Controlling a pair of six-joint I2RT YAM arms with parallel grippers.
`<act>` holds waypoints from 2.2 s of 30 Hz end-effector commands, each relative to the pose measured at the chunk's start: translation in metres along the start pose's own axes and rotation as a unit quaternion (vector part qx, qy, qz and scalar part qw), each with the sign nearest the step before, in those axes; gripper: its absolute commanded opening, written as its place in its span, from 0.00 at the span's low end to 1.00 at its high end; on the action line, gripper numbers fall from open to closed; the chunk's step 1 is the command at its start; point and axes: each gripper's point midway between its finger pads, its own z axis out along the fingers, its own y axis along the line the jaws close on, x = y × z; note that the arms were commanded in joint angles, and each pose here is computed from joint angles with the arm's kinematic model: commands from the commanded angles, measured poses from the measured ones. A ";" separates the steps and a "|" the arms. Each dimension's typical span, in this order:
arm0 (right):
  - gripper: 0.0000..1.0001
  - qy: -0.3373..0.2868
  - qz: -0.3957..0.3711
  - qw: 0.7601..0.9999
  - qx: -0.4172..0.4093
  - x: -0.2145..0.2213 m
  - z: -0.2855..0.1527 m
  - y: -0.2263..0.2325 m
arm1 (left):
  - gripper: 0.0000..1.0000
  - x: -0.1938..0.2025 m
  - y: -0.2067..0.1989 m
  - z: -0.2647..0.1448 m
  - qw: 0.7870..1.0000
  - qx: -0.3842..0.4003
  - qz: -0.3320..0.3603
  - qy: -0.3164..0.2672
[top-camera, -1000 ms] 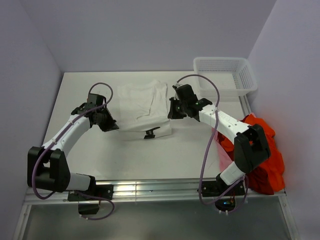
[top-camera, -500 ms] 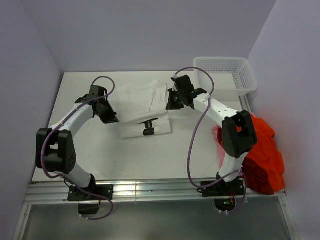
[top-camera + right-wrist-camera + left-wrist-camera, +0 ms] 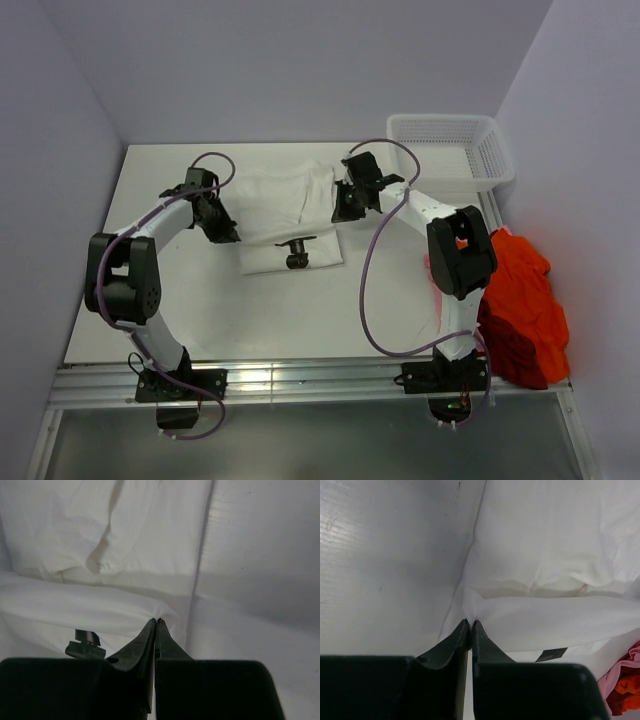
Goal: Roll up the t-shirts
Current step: Roll the tshirt
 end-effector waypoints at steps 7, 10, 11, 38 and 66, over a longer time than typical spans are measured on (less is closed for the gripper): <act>0.00 -0.046 0.019 0.999 0.004 -0.034 -0.001 -0.005 | 0.35 -0.028 -0.013 -0.005 0.999 0.017 0.014 -0.039; 0.03 -0.054 0.028 0.998 0.011 -0.040 0.000 -0.007 | 0.44 -0.034 -0.015 -0.014 0.998 0.015 0.011 -0.057; 0.13 -0.059 0.031 0.998 0.013 -0.042 -0.001 -0.008 | 0.50 -0.036 -0.014 -0.016 0.998 0.012 0.011 -0.064; 0.01 -0.019 0.093 0.943 -0.319 -0.006 -0.009 0.087 | 0.27 0.016 -0.084 -0.030 0.972 0.220 0.040 -0.067; 0.04 -0.016 0.135 0.947 -0.292 -0.007 -0.005 0.070 | 0.27 -0.008 -0.060 -0.021 0.979 0.158 -0.007 -0.131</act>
